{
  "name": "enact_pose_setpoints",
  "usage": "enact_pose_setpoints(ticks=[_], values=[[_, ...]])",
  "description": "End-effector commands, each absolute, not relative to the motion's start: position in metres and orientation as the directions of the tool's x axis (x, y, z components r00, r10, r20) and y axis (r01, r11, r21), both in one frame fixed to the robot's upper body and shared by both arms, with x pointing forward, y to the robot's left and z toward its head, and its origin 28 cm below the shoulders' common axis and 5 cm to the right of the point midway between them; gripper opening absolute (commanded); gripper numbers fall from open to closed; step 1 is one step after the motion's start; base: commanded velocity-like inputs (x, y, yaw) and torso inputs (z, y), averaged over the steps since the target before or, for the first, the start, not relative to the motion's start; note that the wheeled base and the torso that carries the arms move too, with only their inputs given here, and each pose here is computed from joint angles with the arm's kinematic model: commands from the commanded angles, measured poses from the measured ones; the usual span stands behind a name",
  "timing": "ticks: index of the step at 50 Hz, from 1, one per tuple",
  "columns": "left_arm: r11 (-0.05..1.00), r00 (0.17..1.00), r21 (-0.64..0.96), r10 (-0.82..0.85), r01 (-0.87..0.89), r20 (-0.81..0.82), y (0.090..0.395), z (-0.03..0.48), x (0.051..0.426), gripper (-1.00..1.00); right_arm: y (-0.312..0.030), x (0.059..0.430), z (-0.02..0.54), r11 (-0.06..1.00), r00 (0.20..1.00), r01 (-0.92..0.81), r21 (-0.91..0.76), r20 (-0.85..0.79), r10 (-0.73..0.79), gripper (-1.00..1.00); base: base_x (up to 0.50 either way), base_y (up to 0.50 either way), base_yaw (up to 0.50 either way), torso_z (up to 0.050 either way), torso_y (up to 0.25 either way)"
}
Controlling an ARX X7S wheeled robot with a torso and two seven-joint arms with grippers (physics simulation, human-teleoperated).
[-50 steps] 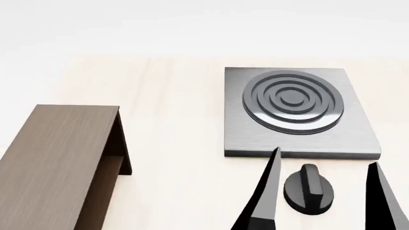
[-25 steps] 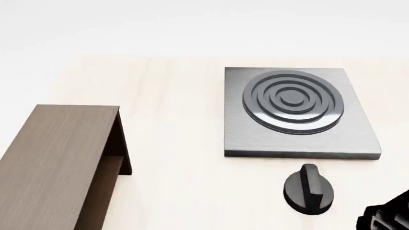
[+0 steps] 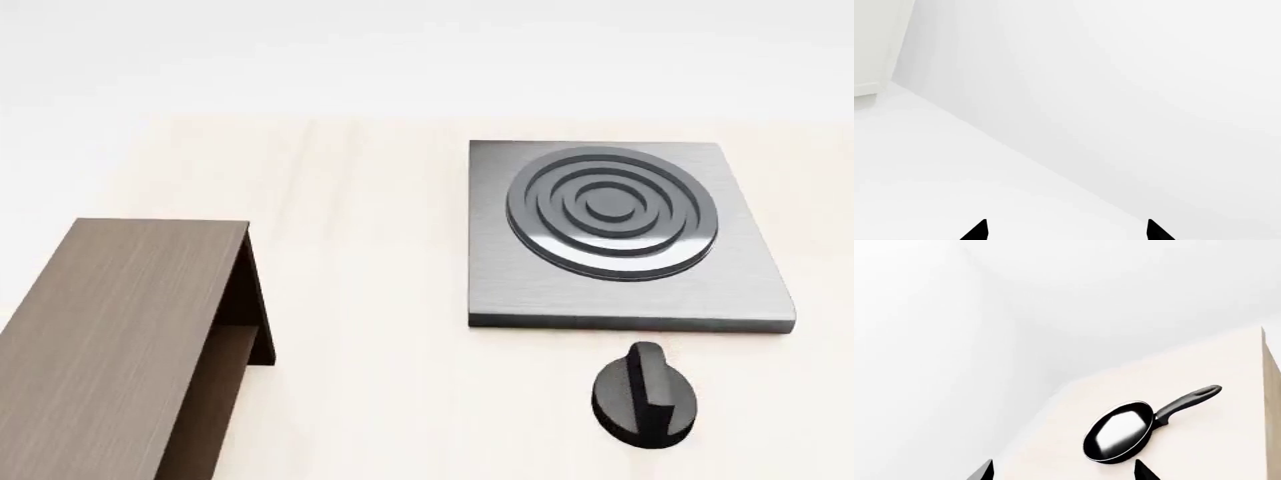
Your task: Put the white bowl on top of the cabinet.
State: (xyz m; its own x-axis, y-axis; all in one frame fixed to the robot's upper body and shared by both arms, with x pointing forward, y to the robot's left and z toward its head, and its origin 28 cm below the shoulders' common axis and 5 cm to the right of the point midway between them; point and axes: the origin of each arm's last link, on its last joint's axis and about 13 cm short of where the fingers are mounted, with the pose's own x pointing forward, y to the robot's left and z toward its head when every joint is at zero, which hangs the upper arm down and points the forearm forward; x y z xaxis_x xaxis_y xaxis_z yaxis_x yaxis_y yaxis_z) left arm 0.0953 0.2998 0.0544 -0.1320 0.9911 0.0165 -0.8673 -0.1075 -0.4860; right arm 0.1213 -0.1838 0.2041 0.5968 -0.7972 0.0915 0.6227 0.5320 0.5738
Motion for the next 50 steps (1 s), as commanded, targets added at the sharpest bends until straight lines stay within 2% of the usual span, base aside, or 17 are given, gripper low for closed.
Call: enact_pose_setpoints(ticks=[1, 5, 11, 21, 25, 32, 35, 39, 50], values=[[-0.087, -0.115, -0.49, 0.993, -0.868, 0.026, 0.301, 0.054, 0.094, 1.0, -0.201, 0.116, 0.2, 0.426, 0.52, 0.684, 0.592, 0.014, -0.854, 1.0, 0.0, 0.0, 0.0, 0.0, 0.0], [-0.087, -0.114, -0.489, 0.993, -0.868, 0.026, 0.301, 0.053, 0.094, 1.0, -0.203, 0.115, 0.194, 0.333, 0.462, 0.747, 0.575, -0.09, -0.882, 1.0, 0.0, 0.0, 0.0, 0.0, 0.0], [-0.086, -0.113, -0.489, 0.993, -0.868, 0.026, 0.301, 0.053, 0.094, 1.0, -0.205, 0.112, 0.191, 0.251, 0.384, 0.822, 0.512, -0.173, -0.907, 1.0, 0.0, 0.0, 0.0, 0.0, 0.0], [-0.086, -0.113, -0.488, 0.993, -0.868, 0.026, 0.301, 0.053, 0.095, 1.0, -0.198, 0.114, 0.193, 0.252, 0.364, 0.877, 0.409, -0.222, -0.905, 1.0, 0.0, 0.0, 0.0, 0.0, 0.0], [-0.087, -0.114, -0.488, 0.993, -0.869, 0.026, 0.301, 0.053, 0.095, 1.0, -0.192, 0.119, 0.193, 0.303, 0.394, 0.888, 0.347, -0.235, -0.888, 1.0, 0.0, 0.0, 0.0, 0.0, 0.0], [-0.086, -0.112, -0.486, 0.993, -0.87, 0.024, 0.301, 0.052, 0.096, 1.0, -0.183, 0.123, 0.197, 0.332, 0.399, 0.902, 0.276, -0.241, -0.885, 1.0, 0.0, 0.0, 0.0, 0.0, 0.0], [-0.085, -0.11, -0.485, 0.994, -0.87, 0.023, 0.301, 0.052, 0.096, 1.0, -0.177, 0.13, 0.199, 0.396, 0.451, 0.884, 0.249, -0.228, -0.863, 1.0, 0.0, 0.0, 0.0, 0.0, 0.0], [-0.086, -0.111, -0.485, 0.994, -0.87, 0.022, 0.301, 0.052, 0.096, 1.0, -0.169, 0.137, 0.2, 0.44, 0.501, 0.858, 0.265, -0.241, -0.831, 1.0, 0.0, 0.0, 0.0, 0.0, 0.0], [-0.085, -0.111, -0.484, 0.994, -0.871, 0.024, 0.3, 0.052, 0.096, 1.0, -0.16, 0.142, 0.2, 0.506, 0.571, 0.817, 0.278, -0.257, -0.78, 1.0, 0.0, 0.0, 0.0, 0.0, 0.0]])
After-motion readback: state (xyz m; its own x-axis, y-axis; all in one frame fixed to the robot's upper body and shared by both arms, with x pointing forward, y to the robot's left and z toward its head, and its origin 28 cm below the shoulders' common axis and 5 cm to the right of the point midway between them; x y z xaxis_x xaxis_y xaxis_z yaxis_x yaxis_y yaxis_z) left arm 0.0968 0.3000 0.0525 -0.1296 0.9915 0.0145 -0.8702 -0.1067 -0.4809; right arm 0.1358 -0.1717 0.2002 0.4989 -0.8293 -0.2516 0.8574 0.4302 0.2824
